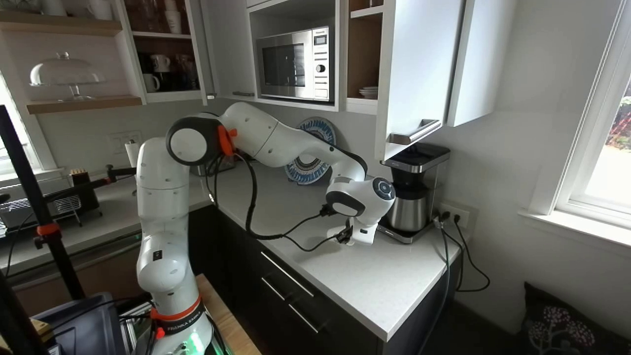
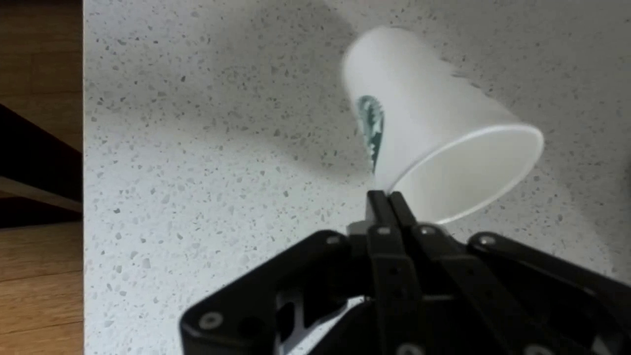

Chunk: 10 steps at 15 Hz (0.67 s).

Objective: Place the coffee cup upright

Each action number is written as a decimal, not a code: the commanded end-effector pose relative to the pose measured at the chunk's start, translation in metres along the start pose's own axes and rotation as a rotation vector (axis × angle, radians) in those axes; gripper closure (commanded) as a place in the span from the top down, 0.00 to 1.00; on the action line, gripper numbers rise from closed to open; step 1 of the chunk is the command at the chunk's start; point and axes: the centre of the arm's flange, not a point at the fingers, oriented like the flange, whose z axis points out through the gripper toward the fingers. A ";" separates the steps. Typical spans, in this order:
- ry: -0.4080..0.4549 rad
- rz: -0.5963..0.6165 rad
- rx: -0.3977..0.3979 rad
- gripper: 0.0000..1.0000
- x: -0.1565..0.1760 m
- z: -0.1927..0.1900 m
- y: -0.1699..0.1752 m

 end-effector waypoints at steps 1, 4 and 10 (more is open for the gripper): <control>0.008 -0.010 -0.009 0.01 -0.007 -0.014 -0.003; 0.053 -0.030 -0.009 0.01 -0.015 -0.024 -0.007; 0.386 -0.094 -0.102 0.01 -0.050 -0.050 -0.009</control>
